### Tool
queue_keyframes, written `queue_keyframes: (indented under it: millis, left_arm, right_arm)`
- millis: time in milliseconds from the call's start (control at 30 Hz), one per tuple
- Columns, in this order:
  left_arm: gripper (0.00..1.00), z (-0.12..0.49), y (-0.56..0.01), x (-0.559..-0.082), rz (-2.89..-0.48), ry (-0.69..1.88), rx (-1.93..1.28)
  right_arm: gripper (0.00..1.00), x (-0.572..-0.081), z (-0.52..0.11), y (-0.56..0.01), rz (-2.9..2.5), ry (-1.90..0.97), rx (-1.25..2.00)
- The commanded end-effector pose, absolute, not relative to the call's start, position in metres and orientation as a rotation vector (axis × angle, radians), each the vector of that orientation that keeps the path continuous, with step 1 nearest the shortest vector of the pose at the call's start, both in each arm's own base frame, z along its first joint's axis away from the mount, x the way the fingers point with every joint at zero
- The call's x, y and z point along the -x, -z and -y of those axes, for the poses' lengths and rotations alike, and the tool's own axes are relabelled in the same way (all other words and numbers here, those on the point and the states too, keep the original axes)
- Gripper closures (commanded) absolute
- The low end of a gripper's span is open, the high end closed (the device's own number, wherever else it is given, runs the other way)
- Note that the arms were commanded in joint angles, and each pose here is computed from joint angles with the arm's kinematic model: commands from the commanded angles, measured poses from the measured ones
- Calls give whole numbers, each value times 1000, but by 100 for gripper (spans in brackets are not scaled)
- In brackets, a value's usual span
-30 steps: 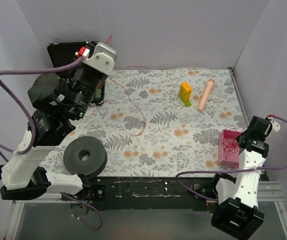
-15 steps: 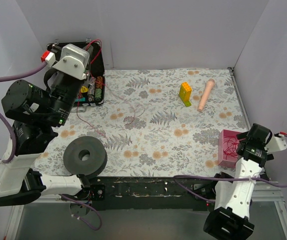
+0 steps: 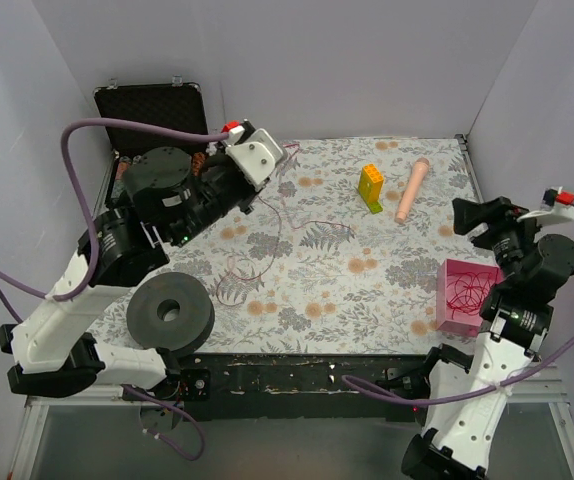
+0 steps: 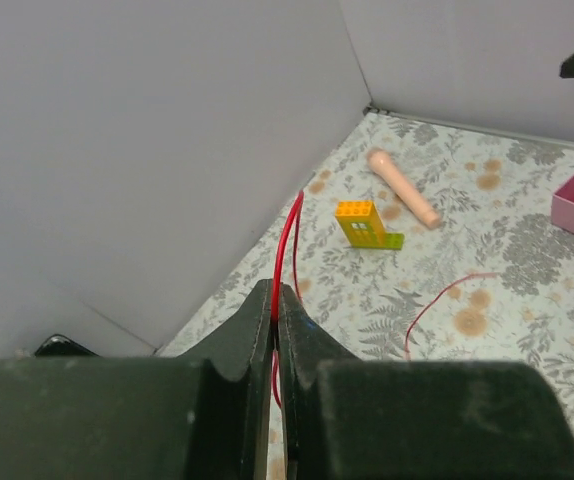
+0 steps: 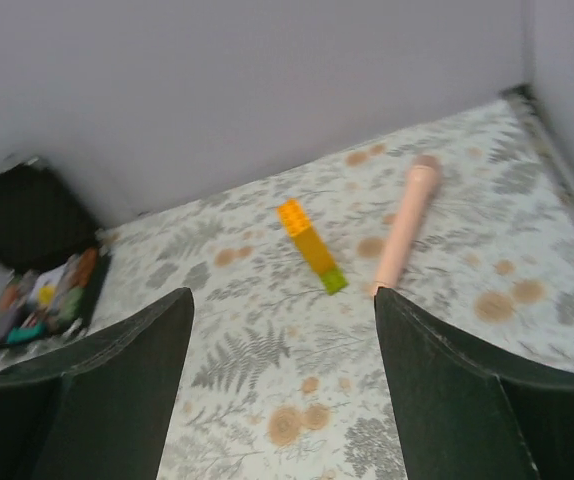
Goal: Wrap the cables
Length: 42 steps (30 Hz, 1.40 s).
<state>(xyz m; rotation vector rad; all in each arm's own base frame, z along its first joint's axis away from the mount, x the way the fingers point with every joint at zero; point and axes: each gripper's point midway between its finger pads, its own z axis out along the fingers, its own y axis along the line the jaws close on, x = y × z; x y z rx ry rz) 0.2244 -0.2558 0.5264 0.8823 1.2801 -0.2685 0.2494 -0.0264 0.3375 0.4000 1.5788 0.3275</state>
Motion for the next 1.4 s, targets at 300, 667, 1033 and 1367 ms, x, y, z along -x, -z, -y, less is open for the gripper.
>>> queue_keyframes:
  millis: [300,667,1033,1367]
  left_arm:
    - [100,296,-508,-238,-1395,341,-905]
    - [100,296,-506,-266,-1412,206,-879]
    - [100,297,-514,-271,-1395,196,-863]
    - [100,300,-521,-270,-1372,212,-872]
  right_arm:
    - [19,-234,-152,-353,-1658,-833,507]
    - [19,-263,-236,-307,-1650,-618,1097]
    - [45,-237,-276,-292,-1465,-927,1270]
    - [32,-223,-287,-315,-1320,-1013,1370]
